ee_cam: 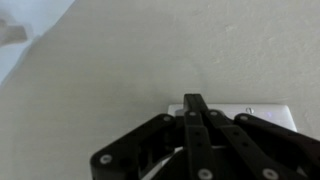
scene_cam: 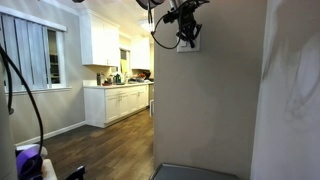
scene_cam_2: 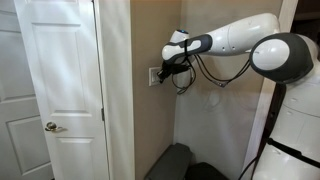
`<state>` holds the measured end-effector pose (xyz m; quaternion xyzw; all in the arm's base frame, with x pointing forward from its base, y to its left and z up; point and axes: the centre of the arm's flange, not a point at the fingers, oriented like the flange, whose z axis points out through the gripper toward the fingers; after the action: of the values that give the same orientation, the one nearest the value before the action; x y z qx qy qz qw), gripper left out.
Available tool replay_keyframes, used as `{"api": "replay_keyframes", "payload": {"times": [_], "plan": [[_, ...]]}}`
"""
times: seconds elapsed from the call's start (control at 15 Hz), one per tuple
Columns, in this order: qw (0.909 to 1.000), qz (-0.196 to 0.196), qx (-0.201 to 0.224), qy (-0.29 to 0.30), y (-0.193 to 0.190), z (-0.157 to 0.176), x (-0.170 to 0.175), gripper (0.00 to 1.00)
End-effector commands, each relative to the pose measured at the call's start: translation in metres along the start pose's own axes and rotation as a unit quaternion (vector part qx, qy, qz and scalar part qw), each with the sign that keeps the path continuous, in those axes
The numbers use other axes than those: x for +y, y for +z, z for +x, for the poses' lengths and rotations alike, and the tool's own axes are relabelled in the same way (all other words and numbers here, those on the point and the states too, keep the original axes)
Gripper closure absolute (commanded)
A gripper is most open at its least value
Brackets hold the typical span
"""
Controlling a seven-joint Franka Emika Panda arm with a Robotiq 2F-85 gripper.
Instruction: Flip the switch to turn off the light
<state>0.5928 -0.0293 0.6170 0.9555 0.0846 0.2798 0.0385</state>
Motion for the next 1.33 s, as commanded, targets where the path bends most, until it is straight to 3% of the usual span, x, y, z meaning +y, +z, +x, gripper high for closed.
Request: {"api": "replay_keyframes", "payload": {"times": [0.0, 0.4, 0.8, 1.27], "plan": [[0.9992, -0.005, 0.031, 0.025, 0.002, 0.013, 0.0, 1.0], [0.9984, -0.002, 0.036, 0.043, 0.002, 0.016, 0.002, 1.0], [0.9958, 0.006, -0.089, 0.021, 0.015, -0.001, 0.014, 1.0], [0.9832, 0.017, -0.174, 0.051, 0.024, -0.036, 0.047, 1.0]]}}
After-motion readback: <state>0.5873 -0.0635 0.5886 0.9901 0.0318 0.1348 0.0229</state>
